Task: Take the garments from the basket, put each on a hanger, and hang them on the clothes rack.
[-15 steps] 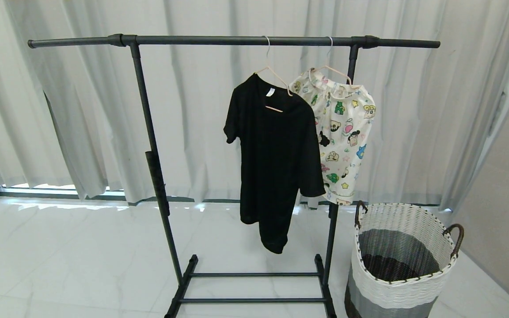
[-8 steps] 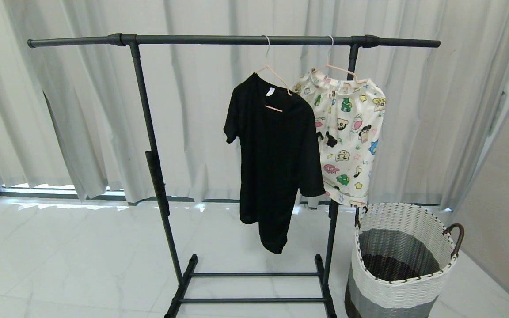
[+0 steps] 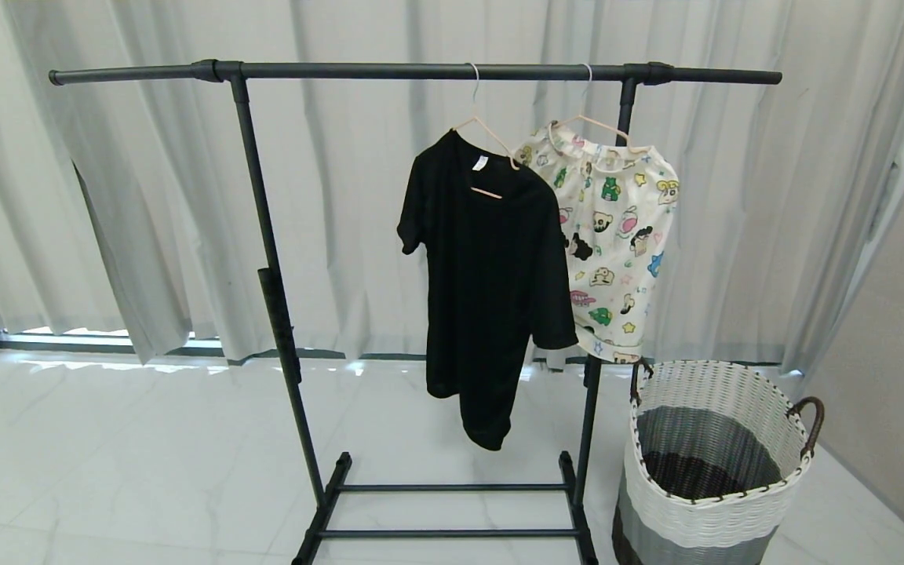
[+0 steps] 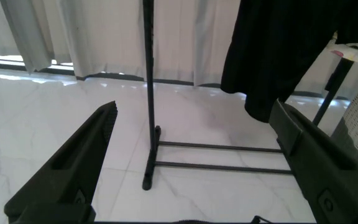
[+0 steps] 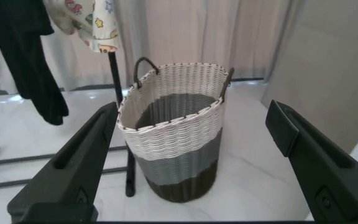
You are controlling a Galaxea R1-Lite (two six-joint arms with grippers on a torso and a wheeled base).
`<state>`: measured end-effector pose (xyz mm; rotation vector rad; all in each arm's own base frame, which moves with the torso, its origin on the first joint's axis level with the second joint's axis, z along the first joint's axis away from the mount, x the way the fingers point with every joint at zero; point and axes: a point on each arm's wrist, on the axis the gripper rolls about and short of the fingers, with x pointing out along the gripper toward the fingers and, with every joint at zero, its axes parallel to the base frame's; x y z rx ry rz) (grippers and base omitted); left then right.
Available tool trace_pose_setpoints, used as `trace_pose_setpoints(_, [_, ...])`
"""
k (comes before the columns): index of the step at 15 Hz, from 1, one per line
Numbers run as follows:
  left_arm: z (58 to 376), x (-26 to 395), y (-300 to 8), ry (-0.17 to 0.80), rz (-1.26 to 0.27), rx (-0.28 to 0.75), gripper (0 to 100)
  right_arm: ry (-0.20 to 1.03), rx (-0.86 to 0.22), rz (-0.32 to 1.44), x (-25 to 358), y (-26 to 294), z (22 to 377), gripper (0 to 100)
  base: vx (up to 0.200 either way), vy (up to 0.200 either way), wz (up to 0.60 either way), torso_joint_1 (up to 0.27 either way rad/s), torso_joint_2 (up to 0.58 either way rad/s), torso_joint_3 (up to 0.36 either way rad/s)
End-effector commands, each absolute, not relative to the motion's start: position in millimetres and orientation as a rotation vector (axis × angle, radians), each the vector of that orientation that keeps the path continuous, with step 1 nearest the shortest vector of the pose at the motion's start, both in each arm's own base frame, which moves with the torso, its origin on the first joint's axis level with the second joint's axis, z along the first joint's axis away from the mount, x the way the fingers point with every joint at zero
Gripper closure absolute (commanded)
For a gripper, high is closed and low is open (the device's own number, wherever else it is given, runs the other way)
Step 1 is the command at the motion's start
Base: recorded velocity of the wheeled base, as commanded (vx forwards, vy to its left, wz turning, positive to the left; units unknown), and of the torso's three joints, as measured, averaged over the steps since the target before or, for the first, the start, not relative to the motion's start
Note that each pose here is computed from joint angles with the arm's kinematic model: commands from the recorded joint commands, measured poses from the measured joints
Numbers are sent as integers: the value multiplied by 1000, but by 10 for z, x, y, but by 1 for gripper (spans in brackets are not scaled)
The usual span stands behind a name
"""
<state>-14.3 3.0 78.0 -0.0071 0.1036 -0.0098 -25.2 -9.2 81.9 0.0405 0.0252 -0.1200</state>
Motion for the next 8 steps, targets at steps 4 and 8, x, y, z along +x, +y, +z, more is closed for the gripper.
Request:
trace_pose_setpoints(4, [778,-152,31,92,-10,-12,0,2,42,-43,-224,-72,798,0,0,0,0,0,0,0])
trace_pose_setpoints(8, [779,-150,32,95,-18,-10,0,-22,49,50,-213,-49,797,0,0,0,0,0,0,0])
